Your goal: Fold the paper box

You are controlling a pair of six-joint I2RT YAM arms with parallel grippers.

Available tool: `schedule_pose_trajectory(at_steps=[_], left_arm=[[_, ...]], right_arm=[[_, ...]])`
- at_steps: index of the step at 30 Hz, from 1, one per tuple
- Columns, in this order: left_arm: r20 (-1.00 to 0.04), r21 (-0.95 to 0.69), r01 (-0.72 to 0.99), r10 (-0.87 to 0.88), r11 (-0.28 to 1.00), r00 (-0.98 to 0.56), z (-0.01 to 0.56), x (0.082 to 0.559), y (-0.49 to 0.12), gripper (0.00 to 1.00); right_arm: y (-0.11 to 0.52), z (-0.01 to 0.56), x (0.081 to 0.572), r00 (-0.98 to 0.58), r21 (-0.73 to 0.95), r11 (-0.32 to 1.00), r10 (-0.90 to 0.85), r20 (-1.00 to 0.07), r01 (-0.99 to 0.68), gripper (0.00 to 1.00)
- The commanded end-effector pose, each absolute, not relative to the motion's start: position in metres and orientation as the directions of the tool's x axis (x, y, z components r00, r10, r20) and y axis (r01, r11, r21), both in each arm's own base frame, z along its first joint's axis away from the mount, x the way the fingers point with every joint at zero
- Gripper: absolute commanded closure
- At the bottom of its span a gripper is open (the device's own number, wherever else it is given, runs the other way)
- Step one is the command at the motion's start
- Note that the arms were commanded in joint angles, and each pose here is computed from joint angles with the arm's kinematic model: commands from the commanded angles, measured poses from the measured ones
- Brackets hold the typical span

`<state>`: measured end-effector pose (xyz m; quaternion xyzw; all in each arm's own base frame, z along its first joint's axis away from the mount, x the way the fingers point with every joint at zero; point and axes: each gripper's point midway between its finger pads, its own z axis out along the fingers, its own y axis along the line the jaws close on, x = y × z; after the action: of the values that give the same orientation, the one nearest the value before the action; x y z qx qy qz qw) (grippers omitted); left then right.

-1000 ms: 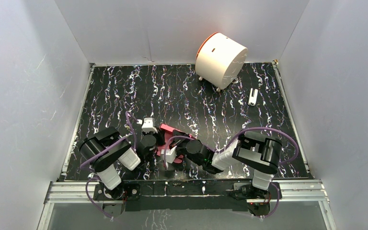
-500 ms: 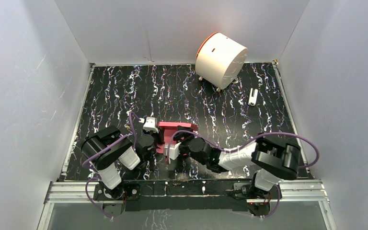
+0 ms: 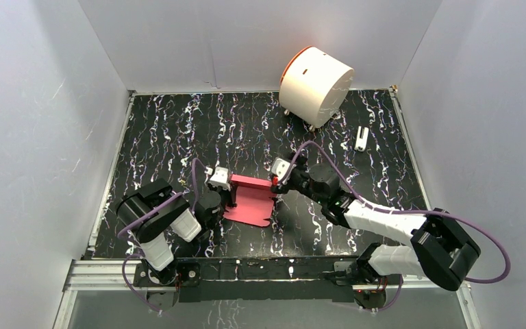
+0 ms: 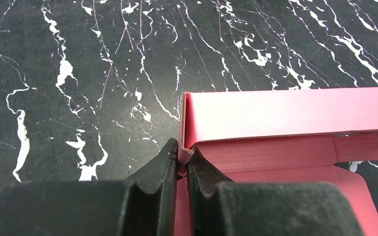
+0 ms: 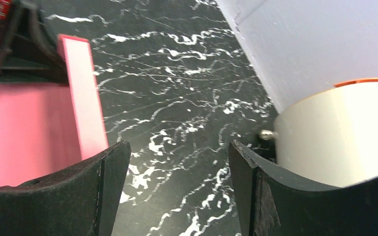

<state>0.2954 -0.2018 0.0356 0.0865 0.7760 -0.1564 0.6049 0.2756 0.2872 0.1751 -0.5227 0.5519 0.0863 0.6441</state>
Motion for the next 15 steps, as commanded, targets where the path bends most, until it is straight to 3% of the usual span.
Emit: schedule_pose_trajectory(at_steps=[1, 5, 15], left_arm=[[-0.979, -0.104, 0.344, -0.035, 0.933, -0.201, 0.055, 0.306, -0.207, 1.0], [-0.976, -0.1, 0.362, -0.02, 0.927, -0.218, 0.051, 0.306, -0.209, 1.0], [-0.968, -0.115, 0.433, -0.003, 0.894, -0.251, 0.042, 0.304, -0.224, 1.0]], right_arm=[[0.303, 0.176, 0.25, 0.349, -0.455, 0.375, -0.317, -0.882, -0.808, 0.19], [0.301, 0.174, 0.241, 0.34, -0.41, 0.374, -0.241, -0.909, -0.832, 0.19], [0.303, 0.143, 0.264, 0.315, -0.418, 0.419, -0.295, -0.902, -0.806, 0.21]])
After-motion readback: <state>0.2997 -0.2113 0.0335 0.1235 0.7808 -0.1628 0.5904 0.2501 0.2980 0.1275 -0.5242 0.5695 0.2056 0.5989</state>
